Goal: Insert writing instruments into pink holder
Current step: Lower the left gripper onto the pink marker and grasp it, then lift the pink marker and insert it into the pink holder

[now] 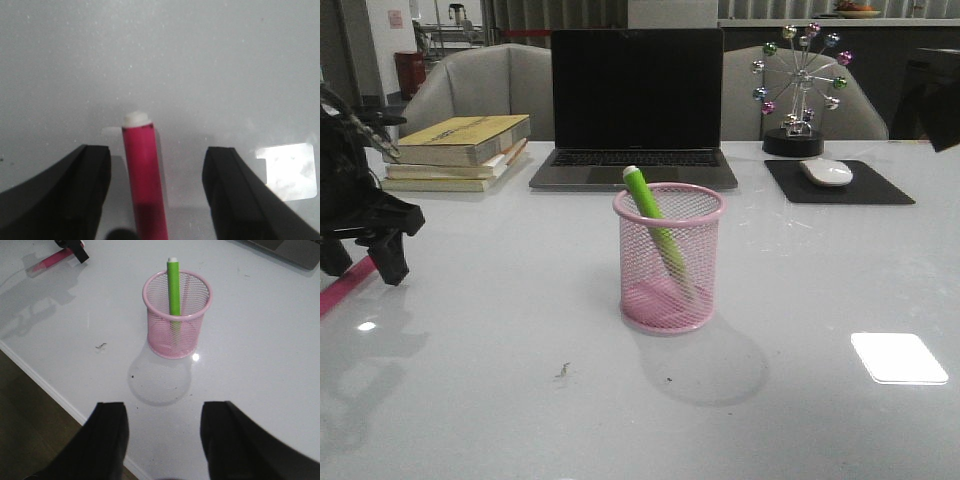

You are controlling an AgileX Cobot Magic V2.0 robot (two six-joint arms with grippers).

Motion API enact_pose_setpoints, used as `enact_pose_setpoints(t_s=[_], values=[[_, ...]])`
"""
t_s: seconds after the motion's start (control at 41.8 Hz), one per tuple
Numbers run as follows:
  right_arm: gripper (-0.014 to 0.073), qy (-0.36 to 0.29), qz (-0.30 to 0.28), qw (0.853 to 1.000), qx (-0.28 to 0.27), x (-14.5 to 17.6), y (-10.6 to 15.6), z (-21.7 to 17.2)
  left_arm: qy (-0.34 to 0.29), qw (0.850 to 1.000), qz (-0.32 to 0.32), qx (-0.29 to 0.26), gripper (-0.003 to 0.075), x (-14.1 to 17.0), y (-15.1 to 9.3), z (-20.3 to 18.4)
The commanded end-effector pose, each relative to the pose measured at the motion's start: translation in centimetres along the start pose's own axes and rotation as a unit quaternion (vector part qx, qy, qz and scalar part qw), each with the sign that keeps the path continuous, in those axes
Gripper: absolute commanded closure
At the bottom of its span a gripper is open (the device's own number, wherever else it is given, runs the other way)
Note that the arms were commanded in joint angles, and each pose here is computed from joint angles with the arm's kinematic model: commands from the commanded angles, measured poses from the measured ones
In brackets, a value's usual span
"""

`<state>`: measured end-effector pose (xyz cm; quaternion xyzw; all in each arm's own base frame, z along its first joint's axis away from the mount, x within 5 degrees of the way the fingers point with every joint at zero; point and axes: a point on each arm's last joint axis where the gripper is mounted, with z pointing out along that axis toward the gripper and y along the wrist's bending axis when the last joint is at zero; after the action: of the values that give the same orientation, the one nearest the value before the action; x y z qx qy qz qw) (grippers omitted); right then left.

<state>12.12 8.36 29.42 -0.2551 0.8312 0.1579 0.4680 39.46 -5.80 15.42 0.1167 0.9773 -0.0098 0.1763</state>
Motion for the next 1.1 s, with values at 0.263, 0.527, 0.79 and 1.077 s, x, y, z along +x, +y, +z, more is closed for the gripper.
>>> enact_pose_setpoints(t_s=[0.263, 0.527, 0.79, 1.077], values=[[0.0141, -0.049, -0.008, 0.999, 0.007, -1.4, -0.1, -0.5, 0.002, 1.000, -0.004, -0.001, 0.0489, -0.9, 0.2, -1.6], [0.0141, -0.049, -0.008, 0.999, 0.007, -1.4, -0.1, -0.5, 0.025, 1.000, 0.001, -0.003, 0.0629, -0.5, 0.2, -2.2], [0.0141, -0.049, -0.008, 0.999, 0.007, -1.4, -0.1, -0.5, -0.121, 0.992, -0.013, 0.025, 0.0629, -0.3, -1.3, -9.1], [0.0141, -0.049, -0.008, 0.999, 0.007, -1.4, -0.1, -0.5, -0.359, 0.930, 0.041, 0.060, 0.0629, 3.1, -7.0, -17.9]])
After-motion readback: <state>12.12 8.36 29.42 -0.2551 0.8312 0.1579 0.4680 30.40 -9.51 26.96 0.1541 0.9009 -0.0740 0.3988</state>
